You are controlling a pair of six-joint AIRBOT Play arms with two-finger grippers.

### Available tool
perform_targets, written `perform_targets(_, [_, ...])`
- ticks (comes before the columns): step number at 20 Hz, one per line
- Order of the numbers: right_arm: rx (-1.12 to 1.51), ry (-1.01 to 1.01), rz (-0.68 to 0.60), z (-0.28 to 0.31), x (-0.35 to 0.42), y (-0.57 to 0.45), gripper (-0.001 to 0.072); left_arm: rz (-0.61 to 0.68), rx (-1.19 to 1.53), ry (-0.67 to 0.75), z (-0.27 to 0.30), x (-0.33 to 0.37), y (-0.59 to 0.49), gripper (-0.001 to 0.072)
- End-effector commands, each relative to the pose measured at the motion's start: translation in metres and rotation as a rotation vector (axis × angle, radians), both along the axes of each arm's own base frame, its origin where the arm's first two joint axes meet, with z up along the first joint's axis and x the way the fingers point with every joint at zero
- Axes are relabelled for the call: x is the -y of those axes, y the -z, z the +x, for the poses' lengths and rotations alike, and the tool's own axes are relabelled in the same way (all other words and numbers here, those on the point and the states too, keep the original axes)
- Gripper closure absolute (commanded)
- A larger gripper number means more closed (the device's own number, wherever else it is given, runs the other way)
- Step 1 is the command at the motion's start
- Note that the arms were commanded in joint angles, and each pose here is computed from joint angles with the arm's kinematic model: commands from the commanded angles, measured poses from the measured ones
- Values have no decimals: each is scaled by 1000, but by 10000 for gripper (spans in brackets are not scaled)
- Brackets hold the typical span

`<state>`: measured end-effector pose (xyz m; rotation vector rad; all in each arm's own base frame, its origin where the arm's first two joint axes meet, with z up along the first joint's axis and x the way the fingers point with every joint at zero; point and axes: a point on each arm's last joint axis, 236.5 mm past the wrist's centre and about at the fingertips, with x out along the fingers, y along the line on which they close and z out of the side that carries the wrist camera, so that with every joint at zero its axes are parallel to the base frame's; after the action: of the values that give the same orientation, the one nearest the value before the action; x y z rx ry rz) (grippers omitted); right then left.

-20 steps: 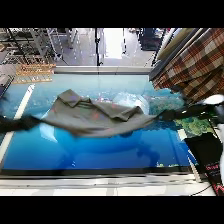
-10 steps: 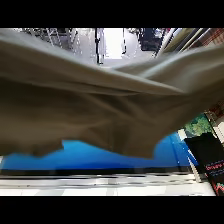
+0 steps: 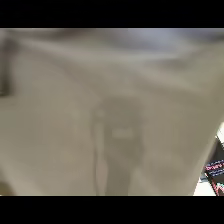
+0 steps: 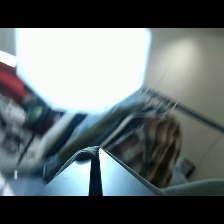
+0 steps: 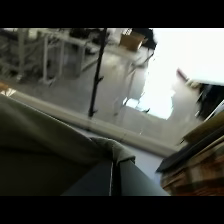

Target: Fold the clothes and pants, and hang the long-sleeved shirts on hangers.

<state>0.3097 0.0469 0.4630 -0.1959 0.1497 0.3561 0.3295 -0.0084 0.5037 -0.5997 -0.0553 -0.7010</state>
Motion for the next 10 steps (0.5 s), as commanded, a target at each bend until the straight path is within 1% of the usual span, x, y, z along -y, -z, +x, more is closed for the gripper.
perform_targets(1, [-403,-137,125,97,-4,131,699,117,-297,81,84,26,127,700])
perform_targets(3, [-580,-131,98,150,-8,224,699,135,-357,127,126,43,181,700])
perform_targets(6, [-728,-34,30,217,-3,348,699,182,-546,53,200,37,295,700])
perform_targets(7, [-749,8,41,238,1,382,699,183,-606,15,220,27,334,701])
perform_targets(8, [-758,46,71,255,7,410,699,156,-664,-34,242,14,374,701])
perform_targets(10, [-746,121,122,285,17,454,699,36,-764,-131,275,-12,438,701])
